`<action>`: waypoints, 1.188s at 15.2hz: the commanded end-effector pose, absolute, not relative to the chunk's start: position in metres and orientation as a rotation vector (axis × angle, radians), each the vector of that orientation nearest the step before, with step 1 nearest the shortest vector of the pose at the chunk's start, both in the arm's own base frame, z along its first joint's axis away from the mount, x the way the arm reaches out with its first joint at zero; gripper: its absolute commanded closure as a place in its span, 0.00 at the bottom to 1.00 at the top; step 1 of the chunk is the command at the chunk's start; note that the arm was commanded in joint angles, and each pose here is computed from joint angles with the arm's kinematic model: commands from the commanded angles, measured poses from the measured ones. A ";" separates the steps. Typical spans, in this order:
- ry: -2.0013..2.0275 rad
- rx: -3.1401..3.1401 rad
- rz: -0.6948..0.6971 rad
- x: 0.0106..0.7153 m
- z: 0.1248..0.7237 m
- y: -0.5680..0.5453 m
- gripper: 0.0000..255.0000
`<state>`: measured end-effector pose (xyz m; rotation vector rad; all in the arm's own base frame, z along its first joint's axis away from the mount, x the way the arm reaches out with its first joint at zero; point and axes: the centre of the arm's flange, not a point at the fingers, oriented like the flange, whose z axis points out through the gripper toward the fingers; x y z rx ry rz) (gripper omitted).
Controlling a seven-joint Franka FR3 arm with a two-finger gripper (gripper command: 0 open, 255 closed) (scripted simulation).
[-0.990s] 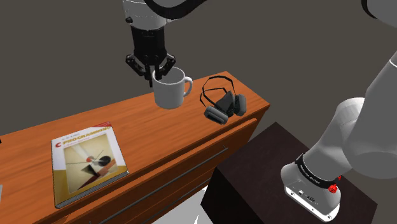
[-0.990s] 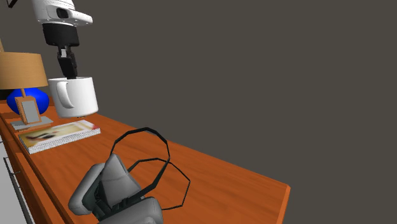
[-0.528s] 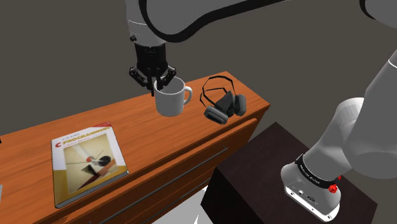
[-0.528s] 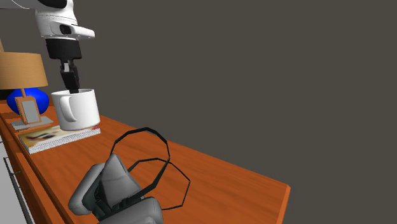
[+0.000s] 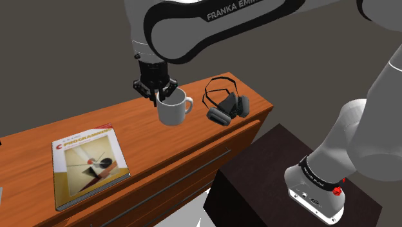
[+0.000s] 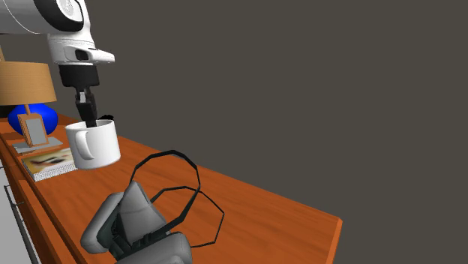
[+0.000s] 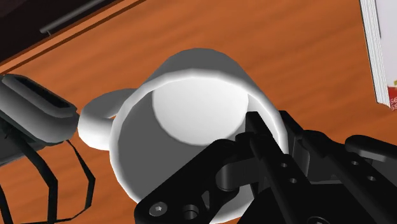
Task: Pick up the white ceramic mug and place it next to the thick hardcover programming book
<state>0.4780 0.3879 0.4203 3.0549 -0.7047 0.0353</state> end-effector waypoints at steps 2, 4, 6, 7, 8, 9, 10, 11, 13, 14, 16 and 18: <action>-0.705 3.056 0.036 0.477 0.404 0.387 1.00; -0.705 3.056 0.036 0.477 0.393 0.387 1.00; -0.705 3.056 0.036 0.477 0.383 0.387 1.00; -0.705 3.056 0.036 0.477 0.378 0.387 1.00; -0.705 3.056 0.036 0.477 0.372 0.387 1.00; -0.705 3.056 0.036 0.477 0.367 0.387 1.00; -0.705 3.056 0.036 0.477 0.362 0.387 1.00; -0.705 3.056 0.036 0.477 0.356 0.387 1.00; -0.705 3.056 0.036 0.477 0.352 0.387 1.00; -0.705 3.056 0.036 0.477 0.352 0.387 1.00; -0.705 3.056 0.036 0.477 0.352 0.387 1.00; -0.705 3.056 0.036 0.477 0.352 0.387 1.00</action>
